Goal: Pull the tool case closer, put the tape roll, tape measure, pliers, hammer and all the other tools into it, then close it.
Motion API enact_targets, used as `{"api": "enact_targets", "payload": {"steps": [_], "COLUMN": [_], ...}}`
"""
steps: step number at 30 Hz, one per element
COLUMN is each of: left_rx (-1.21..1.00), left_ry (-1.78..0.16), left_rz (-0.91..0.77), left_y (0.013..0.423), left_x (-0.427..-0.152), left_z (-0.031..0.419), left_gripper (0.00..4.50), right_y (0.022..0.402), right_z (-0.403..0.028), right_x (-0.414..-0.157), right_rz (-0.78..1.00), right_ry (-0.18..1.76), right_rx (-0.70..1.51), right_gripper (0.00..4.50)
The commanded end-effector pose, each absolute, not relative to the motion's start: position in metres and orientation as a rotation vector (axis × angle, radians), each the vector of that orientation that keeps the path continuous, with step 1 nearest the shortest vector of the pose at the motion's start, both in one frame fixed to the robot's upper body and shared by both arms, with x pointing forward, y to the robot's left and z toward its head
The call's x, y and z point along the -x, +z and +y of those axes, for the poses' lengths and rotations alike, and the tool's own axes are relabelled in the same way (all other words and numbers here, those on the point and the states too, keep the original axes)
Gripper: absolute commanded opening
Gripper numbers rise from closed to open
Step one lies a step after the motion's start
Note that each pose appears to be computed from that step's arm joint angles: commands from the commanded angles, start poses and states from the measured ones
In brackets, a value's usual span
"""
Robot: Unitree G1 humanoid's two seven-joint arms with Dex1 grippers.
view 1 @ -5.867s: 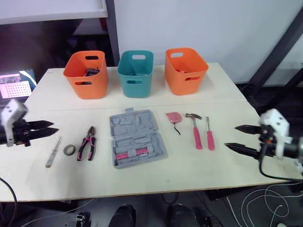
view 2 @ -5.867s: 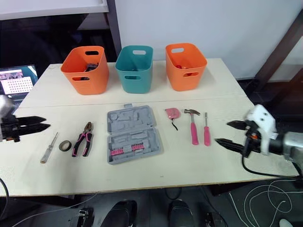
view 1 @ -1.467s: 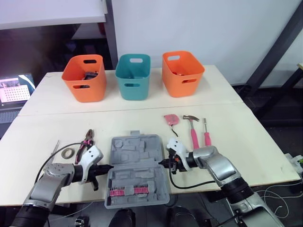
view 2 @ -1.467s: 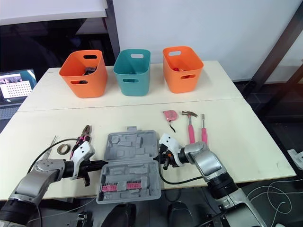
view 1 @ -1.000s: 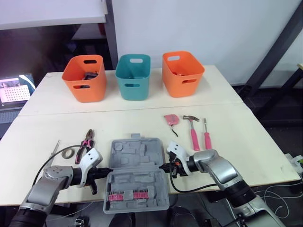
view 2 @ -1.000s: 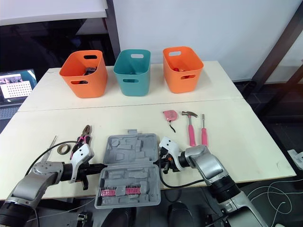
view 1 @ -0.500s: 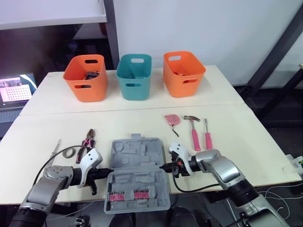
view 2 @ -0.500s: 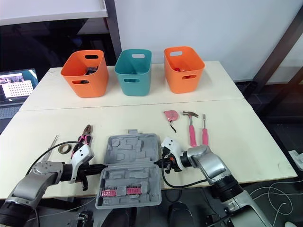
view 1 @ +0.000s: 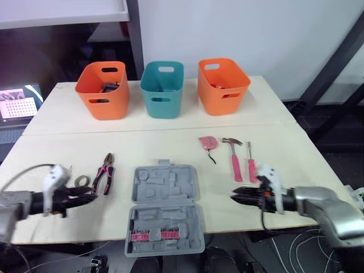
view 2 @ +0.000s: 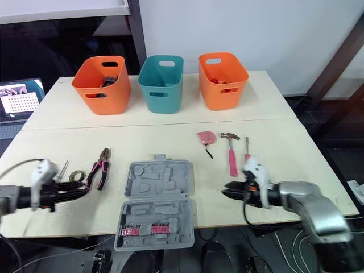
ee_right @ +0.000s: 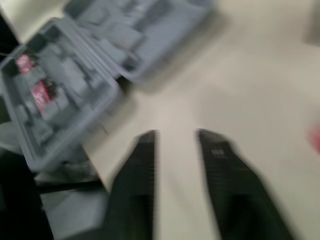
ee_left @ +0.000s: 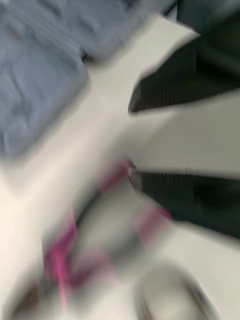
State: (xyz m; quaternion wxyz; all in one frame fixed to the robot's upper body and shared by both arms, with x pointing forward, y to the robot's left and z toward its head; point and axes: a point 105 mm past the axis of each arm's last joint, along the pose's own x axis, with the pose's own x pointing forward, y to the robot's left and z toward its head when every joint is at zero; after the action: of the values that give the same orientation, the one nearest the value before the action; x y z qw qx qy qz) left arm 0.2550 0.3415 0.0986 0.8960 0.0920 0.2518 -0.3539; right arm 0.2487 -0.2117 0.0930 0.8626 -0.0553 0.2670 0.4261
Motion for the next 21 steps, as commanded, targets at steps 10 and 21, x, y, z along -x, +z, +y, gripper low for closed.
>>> {"api": "enact_targets", "payload": {"steps": [10, 21], "left_rx": [-0.304, -0.285], "left_ry": [-0.594, -0.523], "left_rz": [0.394, 0.343], "left_y": [0.144, 0.141], "left_x": [-0.253, -0.246], "left_z": [0.396, 0.392], "left_gripper": [4.50, 4.50], "right_y": [0.146, 0.161], "right_z": [-0.262, -0.216], "right_x": [-0.246, -0.266], "right_rz": [0.394, 0.367], "right_ry": [0.676, 0.830], "right_rx": [0.165, 0.225], "right_gripper": [4.48, 4.48]}}
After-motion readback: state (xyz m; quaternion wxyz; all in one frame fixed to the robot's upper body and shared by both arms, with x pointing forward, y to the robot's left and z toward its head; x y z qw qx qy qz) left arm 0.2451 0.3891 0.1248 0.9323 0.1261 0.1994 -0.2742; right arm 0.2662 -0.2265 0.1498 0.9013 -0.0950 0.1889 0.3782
